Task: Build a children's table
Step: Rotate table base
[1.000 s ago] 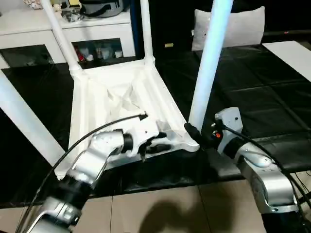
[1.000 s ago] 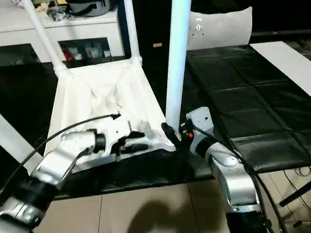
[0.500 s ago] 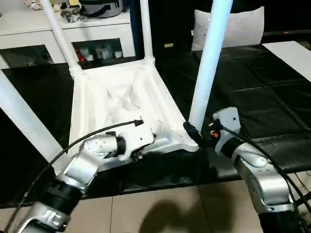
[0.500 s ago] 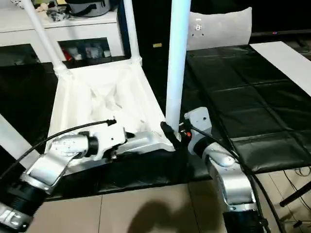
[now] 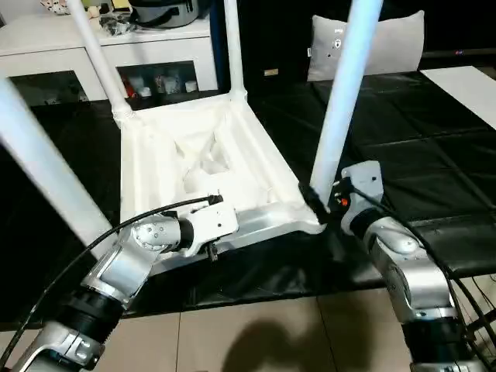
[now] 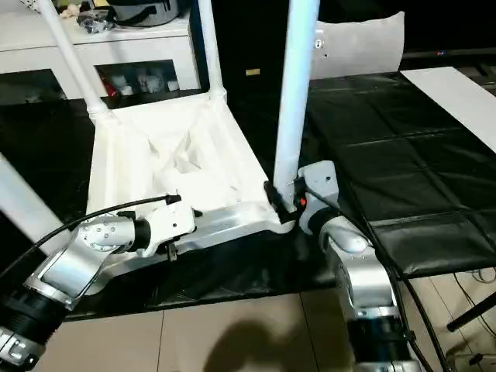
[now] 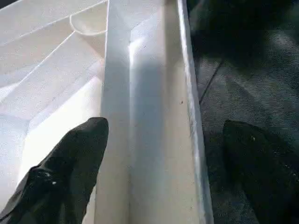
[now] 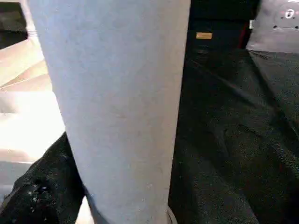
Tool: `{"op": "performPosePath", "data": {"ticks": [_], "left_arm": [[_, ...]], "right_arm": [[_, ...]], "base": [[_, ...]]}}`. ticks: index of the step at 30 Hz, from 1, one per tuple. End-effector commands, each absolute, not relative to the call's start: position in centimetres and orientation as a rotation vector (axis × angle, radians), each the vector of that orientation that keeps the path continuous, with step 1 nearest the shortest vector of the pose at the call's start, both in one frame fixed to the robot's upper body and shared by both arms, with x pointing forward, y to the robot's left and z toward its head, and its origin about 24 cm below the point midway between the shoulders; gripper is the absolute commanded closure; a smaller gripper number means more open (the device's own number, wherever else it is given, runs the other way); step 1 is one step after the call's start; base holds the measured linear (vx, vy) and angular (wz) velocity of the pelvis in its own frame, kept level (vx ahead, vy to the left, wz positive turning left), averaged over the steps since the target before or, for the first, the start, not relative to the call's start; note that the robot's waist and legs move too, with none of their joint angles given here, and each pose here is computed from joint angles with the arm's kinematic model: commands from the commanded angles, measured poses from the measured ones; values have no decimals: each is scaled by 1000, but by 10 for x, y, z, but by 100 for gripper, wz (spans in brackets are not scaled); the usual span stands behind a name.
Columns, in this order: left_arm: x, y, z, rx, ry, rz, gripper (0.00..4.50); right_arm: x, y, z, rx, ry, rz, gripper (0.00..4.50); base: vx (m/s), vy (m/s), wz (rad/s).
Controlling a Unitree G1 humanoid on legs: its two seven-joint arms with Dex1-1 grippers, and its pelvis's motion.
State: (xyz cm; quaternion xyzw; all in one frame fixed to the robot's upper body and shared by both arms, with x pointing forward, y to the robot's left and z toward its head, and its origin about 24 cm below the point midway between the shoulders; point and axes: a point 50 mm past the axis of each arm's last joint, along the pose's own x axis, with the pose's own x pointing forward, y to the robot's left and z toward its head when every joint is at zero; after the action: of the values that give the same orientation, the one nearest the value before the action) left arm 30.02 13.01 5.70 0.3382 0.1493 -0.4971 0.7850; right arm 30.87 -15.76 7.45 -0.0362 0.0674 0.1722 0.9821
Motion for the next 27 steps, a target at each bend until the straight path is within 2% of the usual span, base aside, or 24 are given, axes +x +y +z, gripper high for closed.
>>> {"op": "performPosePath", "data": {"ticks": [1, 5, 14, 27], "left_arm": [[307, 136, 60, 746, 330, -1015, 9], [310, 139, 58, 759, 338, -985, 9], [321, 141, 56, 781, 340, -892, 9], [334, 135, 59, 783, 283, -787, 9]], "right_arm": [[312, -165, 76, -65, 130, 283, 0], [313, -174, 76, -60, 132, 217, 0], [308, -213, 72, -70, 160, -27, 0], [303, -237, 75, -115, 149, -211, 0]], "base": [[0, 0, 0], [0, 0, 0], [0, 0, 0], [0, 0, 0]]}}
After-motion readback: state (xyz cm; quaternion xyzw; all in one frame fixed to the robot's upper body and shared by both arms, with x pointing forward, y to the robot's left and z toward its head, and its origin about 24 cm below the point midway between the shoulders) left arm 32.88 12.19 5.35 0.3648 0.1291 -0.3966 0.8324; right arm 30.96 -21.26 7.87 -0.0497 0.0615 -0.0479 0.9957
